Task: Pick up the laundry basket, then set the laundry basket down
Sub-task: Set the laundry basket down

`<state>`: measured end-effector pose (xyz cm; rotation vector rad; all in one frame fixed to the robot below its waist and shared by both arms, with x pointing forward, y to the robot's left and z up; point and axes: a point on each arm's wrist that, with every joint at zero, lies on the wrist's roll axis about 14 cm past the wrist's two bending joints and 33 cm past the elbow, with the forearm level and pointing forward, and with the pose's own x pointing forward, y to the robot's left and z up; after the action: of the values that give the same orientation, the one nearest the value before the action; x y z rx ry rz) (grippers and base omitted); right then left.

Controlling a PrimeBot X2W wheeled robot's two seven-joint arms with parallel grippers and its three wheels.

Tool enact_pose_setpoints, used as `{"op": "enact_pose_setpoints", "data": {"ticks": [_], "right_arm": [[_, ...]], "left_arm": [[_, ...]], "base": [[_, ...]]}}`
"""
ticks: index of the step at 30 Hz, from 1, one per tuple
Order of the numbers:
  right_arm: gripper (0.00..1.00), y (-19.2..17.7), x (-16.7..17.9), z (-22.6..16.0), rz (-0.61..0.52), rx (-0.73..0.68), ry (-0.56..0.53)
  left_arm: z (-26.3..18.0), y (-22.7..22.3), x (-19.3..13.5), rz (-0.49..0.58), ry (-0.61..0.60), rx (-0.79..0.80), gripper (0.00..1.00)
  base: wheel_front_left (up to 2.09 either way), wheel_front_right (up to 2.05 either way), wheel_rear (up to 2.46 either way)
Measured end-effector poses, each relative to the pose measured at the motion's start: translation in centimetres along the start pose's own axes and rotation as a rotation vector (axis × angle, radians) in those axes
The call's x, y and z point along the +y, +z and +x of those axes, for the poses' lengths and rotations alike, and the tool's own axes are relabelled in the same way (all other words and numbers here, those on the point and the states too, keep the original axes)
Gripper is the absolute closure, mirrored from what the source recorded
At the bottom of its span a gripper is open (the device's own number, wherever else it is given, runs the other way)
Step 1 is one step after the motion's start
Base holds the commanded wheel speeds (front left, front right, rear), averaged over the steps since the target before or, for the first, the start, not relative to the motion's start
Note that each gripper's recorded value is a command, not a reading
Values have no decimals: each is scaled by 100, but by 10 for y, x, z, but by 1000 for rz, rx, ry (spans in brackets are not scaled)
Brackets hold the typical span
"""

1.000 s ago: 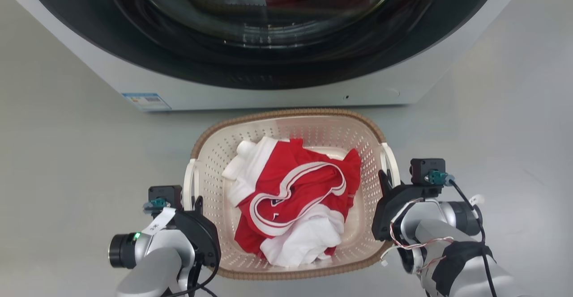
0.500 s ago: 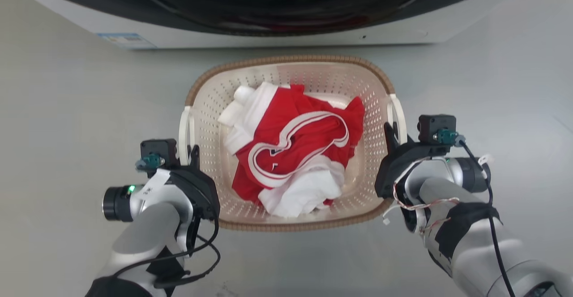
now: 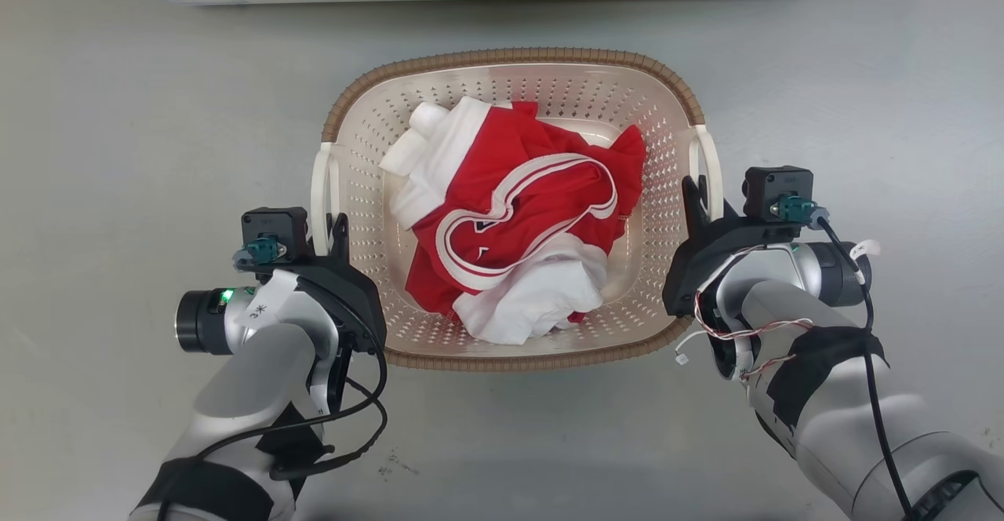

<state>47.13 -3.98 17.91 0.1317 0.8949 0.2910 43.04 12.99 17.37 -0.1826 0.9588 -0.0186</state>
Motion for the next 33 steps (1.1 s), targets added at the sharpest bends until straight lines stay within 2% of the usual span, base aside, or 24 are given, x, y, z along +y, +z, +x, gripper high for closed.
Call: {"op": "enact_pose_setpoints", "data": {"ticks": [10, 24, 25, 26, 27, 28, 29, 30, 31, 33], "right_arm": [[100, 12, 3, 13, -8, -25, 17], [100, 1, -1, 23, -9, -5, 16], [87, 1, -1, 23, -9, -5, 16], [68, 1, -2, 23, -8, -5, 15], [51, 1, -2, 23, -8, -5, 15], [11, 1, -2, 24, -6, -6, 15], [0, 1, 0, 24, -4, -7, 18], [0, 2, 2, 24, -3, -9, 23], [0, 3, 5, 24, -3, -11, 28], [0, 3, 6, 24, -3, -13, 29]], "left_arm": [[12, 9, 6, -1, 12, -21, 100], [23, 4, 9, 14, 14, -9, 100], [23, 4, 9, 17, 14, -10, 100], [23, 5, 9, 18, 14, -11, 97], [24, 5, 9, 18, 14, -13, 76], [24, 6, 9, 17, 14, -16, 55], [24, 7, 8, 18, 13, -18, 51], [24, 8, 8, 19, 12, -19, 44], [25, 9, 7, 23, 10, -21, 44], [25, 11, 7, 28, 9, -26, 0]], "base": [[0, 0, 0], [0, 0, 0], [0, 0, 0], [0, 0, 0], [0, 0, 0], [0, 0, 0], [0, 0, 0], [0, 0, 0], [0, 0, 0], [0, 0, 0]]}}
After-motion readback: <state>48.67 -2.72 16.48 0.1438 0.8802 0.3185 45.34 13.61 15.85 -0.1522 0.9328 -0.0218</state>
